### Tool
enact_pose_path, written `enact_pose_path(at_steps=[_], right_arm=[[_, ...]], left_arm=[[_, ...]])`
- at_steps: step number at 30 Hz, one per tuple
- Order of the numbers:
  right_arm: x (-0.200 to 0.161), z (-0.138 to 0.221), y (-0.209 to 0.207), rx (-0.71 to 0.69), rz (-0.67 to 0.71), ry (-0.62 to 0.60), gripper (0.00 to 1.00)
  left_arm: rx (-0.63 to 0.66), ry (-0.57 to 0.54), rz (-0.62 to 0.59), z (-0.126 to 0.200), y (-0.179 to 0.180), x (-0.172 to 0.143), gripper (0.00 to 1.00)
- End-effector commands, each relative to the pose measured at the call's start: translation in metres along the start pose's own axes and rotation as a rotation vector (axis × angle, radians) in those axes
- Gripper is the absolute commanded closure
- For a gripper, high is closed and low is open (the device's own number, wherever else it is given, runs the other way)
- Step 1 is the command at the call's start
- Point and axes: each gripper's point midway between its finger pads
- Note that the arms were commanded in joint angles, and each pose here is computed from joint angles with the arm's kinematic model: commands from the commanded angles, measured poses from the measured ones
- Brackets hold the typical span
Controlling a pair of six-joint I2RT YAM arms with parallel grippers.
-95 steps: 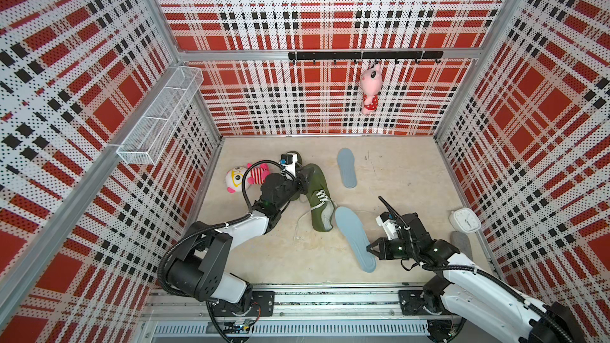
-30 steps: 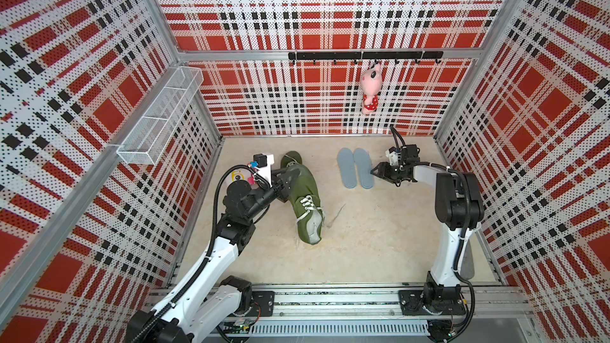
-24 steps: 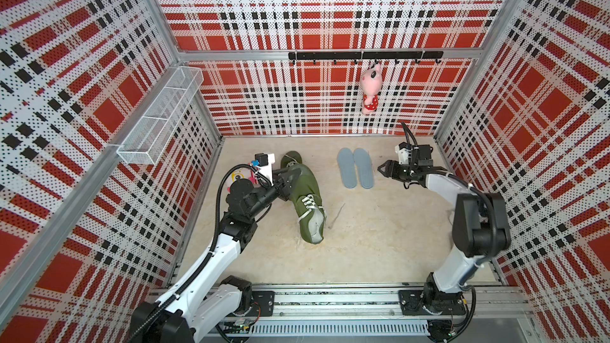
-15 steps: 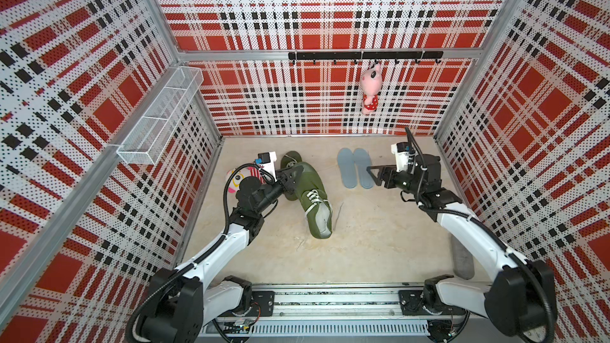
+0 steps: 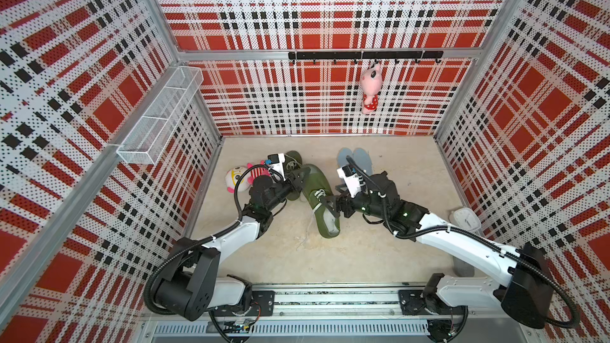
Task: Remove the insole from the shoe
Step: Place the shoe at the center of the board.
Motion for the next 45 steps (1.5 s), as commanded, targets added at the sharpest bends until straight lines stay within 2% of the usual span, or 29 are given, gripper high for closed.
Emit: enact_pose_path(at_steps=[1,5,7,9,15,16,21,23,26,31,32,38,45], right_arm=[[-0.006,-0.013,-0.009,-0.082,0.024,0.039,0.15],[-0.02,-0.027,-0.008,-0.08,0.018,0.104,0.28],[-0.024,-0.031,-0.005,-0.071,0.009,0.119,0.37],[-0.029,-0.033,-0.006,-0.076,0.0,0.136,0.49],[-0.026,-0.03,-0.007,-0.088,-0.019,0.132,0.97],[-0.021,-0.028,-0.007,-0.088,-0.018,0.12,1.0],[-0.002,-0.021,-0.007,-0.109,-0.016,0.084,1.0],[0.003,-0.018,-0.008,-0.117,-0.015,0.076,1.0],[0.012,-0.015,-0.012,-0.14,-0.018,0.067,1.0],[0.031,-0.013,-0.031,-0.193,-0.049,0.057,1.0],[0.035,-0.013,-0.036,-0.196,-0.068,0.053,1.0],[0.052,-0.029,-0.067,-0.239,-0.148,0.046,1.0],[0.058,-0.076,-0.104,-0.278,-0.237,0.025,1.0]], left_arm=[[-0.089,-0.088,-0.016,-0.004,-0.031,0.026,1.0],[-0.076,-0.095,-0.015,-0.005,-0.027,0.026,1.0],[-0.072,-0.098,-0.014,-0.005,-0.025,0.026,1.0],[-0.062,-0.098,-0.01,-0.005,-0.022,0.025,1.0],[-0.057,-0.104,-0.01,-0.005,-0.02,0.026,1.0],[-0.06,-0.105,-0.014,-0.004,-0.021,0.027,0.96],[-0.077,-0.137,-0.054,0.009,-0.029,0.038,0.68],[-0.088,-0.163,-0.075,0.02,-0.033,0.046,0.54],[-0.089,-0.224,-0.126,0.043,-0.042,0.063,0.27],[-0.004,-0.338,-0.215,0.083,-0.045,0.099,0.09],[0.015,-0.367,-0.226,0.092,-0.045,0.107,0.01],[0.152,-0.505,-0.261,0.142,-0.034,0.134,0.02],[0.264,-0.497,-0.272,0.161,-0.017,0.13,0.02]])
Point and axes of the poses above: each gripper's point midway between its finger pads, its own z axis back along the fingers, its own y axis along the line the jaws close on, x = y × z, and after that the axes turned 9 degrees about z, right-handed
